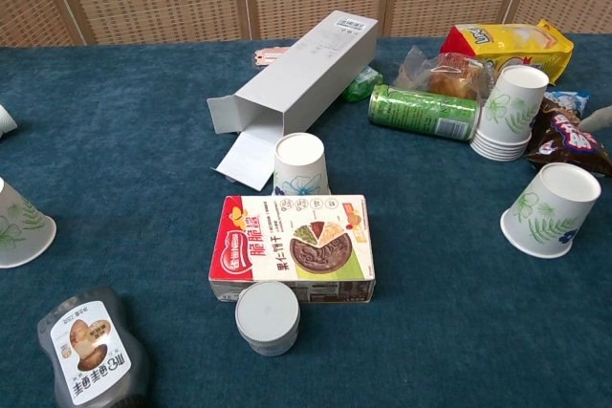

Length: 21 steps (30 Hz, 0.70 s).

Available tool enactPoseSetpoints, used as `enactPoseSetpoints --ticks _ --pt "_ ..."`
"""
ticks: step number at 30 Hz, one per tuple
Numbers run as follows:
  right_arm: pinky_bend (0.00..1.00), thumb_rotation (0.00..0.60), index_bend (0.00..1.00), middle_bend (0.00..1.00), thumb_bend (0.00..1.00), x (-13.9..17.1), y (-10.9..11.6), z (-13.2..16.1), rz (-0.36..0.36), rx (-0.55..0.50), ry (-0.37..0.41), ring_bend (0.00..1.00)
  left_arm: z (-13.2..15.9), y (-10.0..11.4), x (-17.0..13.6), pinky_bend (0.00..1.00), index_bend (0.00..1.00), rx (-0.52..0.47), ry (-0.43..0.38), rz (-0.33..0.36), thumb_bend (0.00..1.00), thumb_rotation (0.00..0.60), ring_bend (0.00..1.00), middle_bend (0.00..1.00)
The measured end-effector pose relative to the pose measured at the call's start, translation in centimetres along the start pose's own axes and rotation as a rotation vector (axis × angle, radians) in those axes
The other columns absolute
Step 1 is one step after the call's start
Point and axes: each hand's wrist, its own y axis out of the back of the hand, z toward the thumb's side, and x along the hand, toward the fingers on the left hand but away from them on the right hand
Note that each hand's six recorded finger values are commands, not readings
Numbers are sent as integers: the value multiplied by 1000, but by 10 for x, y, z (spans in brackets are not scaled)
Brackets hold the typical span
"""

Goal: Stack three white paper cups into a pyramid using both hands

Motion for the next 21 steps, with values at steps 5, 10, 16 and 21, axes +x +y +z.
enactPoseSetpoints --ticks 5,10,16,21 --pt "119 600 166 183 182 -6 -7 7 -6 3 15 15 0 -2 1 0 0 2 0 -6 320 600 0 0" --pt "218 600 185 218 206 -12 -14 15 -9 10 29 67 -1 -3 2 0 0 3 6 -9 321 600 0 0" --pt "267 600 240 300 236 -16 -22 21 -7 6 33 150 -2 -4 2 0 0 5 9 -12 321 600 0 0" --pt "301 600 343 393 295 -18 -25 24 -17 -1 36 228 -3 -4 2 0 0 7 12 -13 320 600 0 0"
